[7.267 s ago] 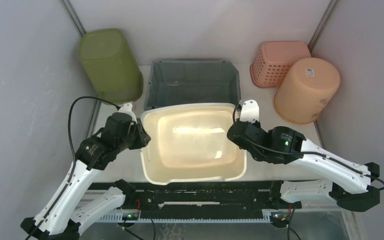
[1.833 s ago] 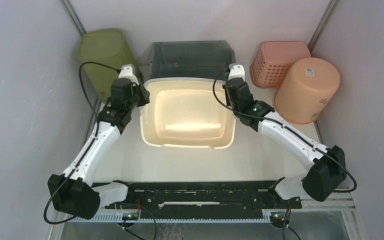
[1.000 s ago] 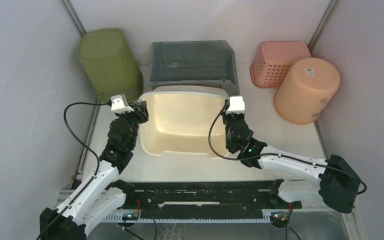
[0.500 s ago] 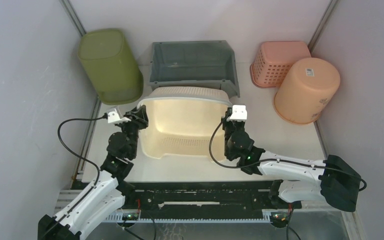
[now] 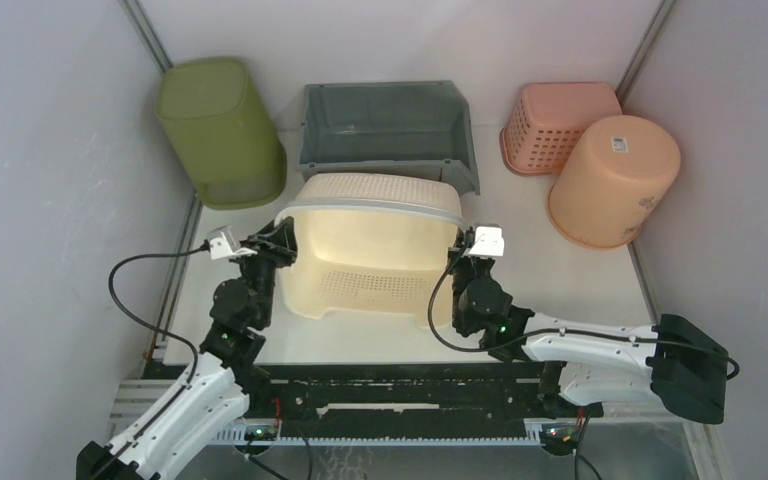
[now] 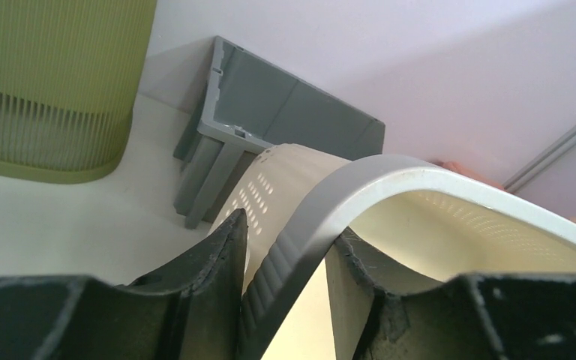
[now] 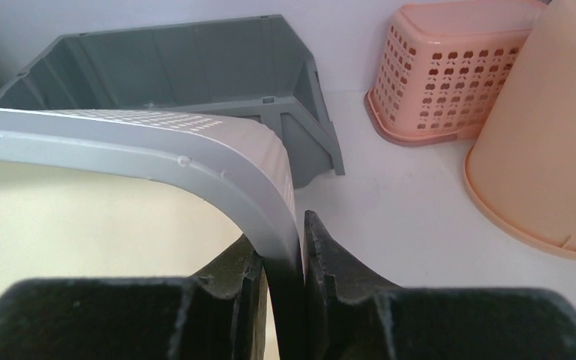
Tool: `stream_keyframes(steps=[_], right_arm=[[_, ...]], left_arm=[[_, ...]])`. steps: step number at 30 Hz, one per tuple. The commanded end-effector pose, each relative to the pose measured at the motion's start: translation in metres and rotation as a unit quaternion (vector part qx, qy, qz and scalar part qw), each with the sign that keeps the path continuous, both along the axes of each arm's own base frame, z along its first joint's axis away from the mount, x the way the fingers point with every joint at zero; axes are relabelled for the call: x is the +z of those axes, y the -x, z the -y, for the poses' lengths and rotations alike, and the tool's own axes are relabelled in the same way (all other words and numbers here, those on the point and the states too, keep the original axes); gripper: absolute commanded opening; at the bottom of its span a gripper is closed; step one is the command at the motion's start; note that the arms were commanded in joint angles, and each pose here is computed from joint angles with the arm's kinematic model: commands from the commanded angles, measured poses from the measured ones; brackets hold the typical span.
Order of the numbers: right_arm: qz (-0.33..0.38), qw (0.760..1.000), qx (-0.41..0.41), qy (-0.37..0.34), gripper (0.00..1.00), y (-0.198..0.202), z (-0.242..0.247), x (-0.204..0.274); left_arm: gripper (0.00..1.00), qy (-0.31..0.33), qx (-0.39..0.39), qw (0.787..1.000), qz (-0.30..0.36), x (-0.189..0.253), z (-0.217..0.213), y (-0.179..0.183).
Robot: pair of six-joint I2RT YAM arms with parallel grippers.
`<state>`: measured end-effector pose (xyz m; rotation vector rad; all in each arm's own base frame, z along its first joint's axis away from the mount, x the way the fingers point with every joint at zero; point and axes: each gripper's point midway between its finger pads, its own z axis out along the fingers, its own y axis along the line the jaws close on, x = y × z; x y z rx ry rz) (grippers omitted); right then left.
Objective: Turn the large container upside down
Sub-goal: Turn the container upside down at the center of the board.
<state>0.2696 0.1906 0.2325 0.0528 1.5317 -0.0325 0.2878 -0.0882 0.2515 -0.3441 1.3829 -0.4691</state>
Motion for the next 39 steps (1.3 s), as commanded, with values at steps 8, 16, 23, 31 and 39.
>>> stream_keyframes(steps=[8,16,23,31,39], right_arm=[[-0.111,0.987,0.117,-0.007,0.30,0.043,-0.046,-0.101],[-0.134,0.985,0.105,-0.007,0.49,0.048,-0.042,-0.121],[-0.163,0.978,0.125,-0.038,0.50,0.033,-0.041,-0.124],[-0.204,0.968,0.133,-0.065,0.50,0.003,-0.033,-0.127],[-0.225,0.961,0.141,-0.081,0.51,-0.019,-0.033,-0.126]], left_arm=[[0.52,0.060,-0.126,0.954,-0.267,-0.165,0.048,0.058],[0.65,0.062,-0.115,0.950,-0.285,-0.178,0.044,0.062],[0.73,0.038,-0.105,0.951,-0.288,-0.170,0.045,0.051],[0.77,0.025,-0.102,0.950,-0.295,-0.162,0.054,0.035],[0.77,0.027,-0.096,0.951,-0.294,-0.158,0.053,0.017]])
